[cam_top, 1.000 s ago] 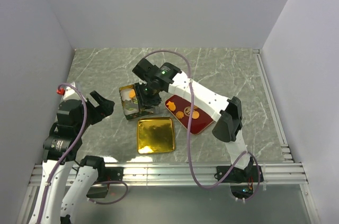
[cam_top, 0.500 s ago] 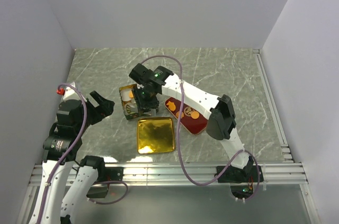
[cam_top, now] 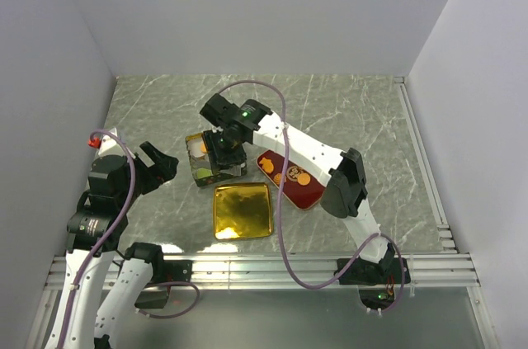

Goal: Pack the cookies

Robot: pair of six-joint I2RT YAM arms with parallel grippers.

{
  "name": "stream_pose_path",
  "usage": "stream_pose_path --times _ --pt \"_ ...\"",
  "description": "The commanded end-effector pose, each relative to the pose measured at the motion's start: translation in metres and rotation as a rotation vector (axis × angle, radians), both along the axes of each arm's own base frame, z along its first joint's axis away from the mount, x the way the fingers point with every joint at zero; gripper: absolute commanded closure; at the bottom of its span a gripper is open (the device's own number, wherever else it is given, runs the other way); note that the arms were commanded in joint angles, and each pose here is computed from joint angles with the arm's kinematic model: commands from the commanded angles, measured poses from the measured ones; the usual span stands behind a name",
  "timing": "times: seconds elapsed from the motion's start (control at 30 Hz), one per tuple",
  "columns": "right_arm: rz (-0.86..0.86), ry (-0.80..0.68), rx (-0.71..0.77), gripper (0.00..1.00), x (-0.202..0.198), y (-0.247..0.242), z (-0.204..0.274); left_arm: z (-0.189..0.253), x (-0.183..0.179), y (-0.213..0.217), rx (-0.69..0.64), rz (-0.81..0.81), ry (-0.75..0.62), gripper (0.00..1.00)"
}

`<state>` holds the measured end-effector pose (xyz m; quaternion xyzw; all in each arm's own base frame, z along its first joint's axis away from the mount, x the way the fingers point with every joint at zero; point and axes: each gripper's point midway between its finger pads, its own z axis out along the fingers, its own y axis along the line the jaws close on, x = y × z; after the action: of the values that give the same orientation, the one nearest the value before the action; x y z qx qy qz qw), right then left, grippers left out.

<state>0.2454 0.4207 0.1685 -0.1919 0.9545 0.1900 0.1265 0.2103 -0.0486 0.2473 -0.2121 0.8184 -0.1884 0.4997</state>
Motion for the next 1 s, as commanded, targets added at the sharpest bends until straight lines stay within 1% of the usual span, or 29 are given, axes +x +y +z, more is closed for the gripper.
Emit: stream_pose_path --times 0.0,0.17,0.3,0.33,0.37,0.4,0.43,0.5,0.53,0.57,0.63,0.77,0.87,0.97 --pt "-0.018 -0.057 0.042 0.44 0.013 0.004 0.02 0.007 0.004 0.0 -0.006 0.001 -0.036 0.09" --pt "-0.053 -0.132 0.066 0.44 0.02 -0.014 0.055 0.007 0.004 0.0 -0.006 0.001 -0.034 0.09" --pt "-0.093 -0.179 0.048 0.44 0.02 -0.048 0.075 0.007 0.004 0.0 -0.006 0.001 -0.036 0.09" --pt "-0.108 -0.178 0.003 0.44 0.019 -0.062 0.065 0.007 0.005 0.0 -0.006 0.001 -0.034 0.09" --pt "-0.122 -0.213 0.007 0.45 0.016 -0.076 0.079 0.007 0.005 0.0 -0.005 0.002 -0.036 0.09" --pt "-0.139 -0.222 -0.007 0.45 0.017 -0.088 0.079 0.007 0.005 0.0 -0.005 0.004 -0.036 0.09" --pt "-0.147 -0.226 -0.028 0.45 0.008 -0.105 0.079 0.007 0.004 0.0 -0.006 0.001 -0.036 0.09" --pt "-0.17 -0.245 -0.056 0.45 0.005 -0.126 0.075 0.008 0.004 0.0 -0.007 0.003 -0.037 0.09" --pt "-0.184 -0.221 -0.101 0.45 0.001 -0.142 0.058 0.008 0.004 0.0 -0.005 0.003 -0.04 0.09" --pt "-0.201 -0.235 -0.084 0.45 -0.004 -0.153 0.065 0.008 0.005 0.001 -0.006 0.006 -0.039 0.09" --pt "-0.231 -0.214 -0.088 0.45 -0.009 -0.173 0.053 0.008 0.004 0.0 -0.006 0.004 -0.039 0.09" --pt "-0.258 -0.155 -0.082 0.45 -0.013 -0.187 0.031 0.007 0.005 0.0 -0.007 0.003 -0.036 0.09" --pt "-0.252 -0.093 -0.053 0.46 -0.013 -0.185 0.017 0.007 0.005 -0.001 -0.006 0.001 -0.033 0.09" --pt "-0.249 -0.063 -0.023 0.46 -0.01 -0.18 0.01 0.006 0.005 -0.002 -0.005 -0.004 -0.03 0.09"
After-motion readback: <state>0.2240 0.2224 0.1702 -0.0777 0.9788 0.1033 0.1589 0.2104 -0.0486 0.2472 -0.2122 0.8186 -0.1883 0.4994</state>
